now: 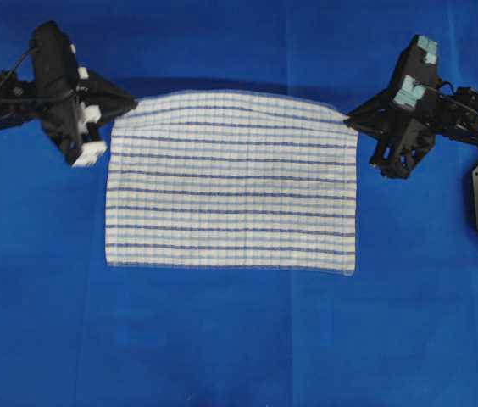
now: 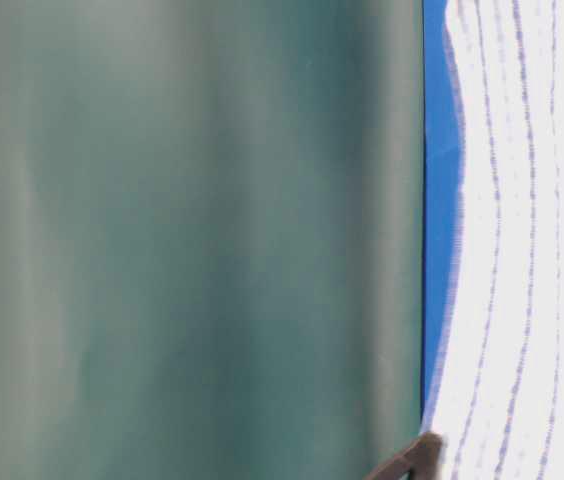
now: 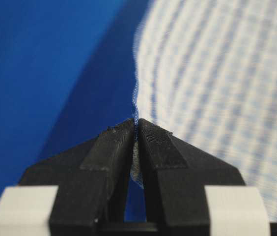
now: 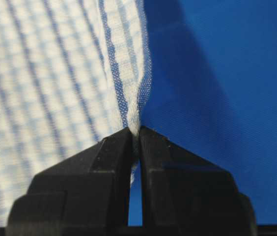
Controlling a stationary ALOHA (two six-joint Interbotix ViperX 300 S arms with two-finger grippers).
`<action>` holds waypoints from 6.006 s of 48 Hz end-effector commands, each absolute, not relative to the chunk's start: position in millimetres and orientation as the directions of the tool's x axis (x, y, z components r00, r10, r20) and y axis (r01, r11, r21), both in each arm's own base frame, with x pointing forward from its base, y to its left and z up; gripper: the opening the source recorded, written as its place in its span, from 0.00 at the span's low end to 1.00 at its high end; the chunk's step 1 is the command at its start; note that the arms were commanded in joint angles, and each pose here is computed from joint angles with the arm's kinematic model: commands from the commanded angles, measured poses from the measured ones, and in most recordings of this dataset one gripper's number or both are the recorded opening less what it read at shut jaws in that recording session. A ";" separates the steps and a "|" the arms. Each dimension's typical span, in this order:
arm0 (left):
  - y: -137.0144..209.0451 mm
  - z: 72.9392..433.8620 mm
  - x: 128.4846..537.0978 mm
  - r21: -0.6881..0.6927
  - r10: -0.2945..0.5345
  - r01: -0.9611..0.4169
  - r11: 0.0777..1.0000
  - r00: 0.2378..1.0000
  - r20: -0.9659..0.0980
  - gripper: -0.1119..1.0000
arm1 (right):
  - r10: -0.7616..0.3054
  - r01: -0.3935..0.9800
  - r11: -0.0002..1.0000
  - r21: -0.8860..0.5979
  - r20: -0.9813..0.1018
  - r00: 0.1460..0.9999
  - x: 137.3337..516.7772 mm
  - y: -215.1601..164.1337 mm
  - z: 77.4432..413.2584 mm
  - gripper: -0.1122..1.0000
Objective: Fold the blue towel.
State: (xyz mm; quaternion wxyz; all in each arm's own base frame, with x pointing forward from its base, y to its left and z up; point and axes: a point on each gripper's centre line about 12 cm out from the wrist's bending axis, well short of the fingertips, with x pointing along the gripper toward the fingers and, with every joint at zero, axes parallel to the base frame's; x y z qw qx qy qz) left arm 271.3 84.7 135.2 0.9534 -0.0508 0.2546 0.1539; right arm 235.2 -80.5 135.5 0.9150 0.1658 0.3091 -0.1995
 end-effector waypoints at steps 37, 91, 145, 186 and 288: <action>-16.0 164.7 260.7 -0.116 -0.046 -0.001 0.993 0.915 -0.401 0.13 | -0.032 0.301 0.885 0.355 -0.598 0.801 229.4 -9.2 163.6 0.15; -52.3 147.8 270.5 -0.159 -0.156 0.089 0.983 0.862 -0.482 0.76 | 0.111 0.193 0.910 0.366 -0.666 0.737 254.0 39.8 145.4 0.93; 23.2 105.5 302.5 -0.031 0.060 -0.113 0.993 0.716 -0.695 0.75 | -0.086 0.383 0.893 0.238 -0.744 0.663 265.8 -29.7 102.4 0.87; 9.4 95.2 300.9 -0.045 0.025 -0.087 0.995 0.672 -0.740 0.13 | -0.039 0.320 0.918 0.234 -0.750 0.660 273.2 -11.5 99.3 0.12; -85.9 232.5 499.1 -0.432 -0.156 -0.002 0.902 0.931 -0.330 0.13 | -0.396 0.473 0.881 -0.024 -0.586 0.707 326.7 -166.8 234.5 0.12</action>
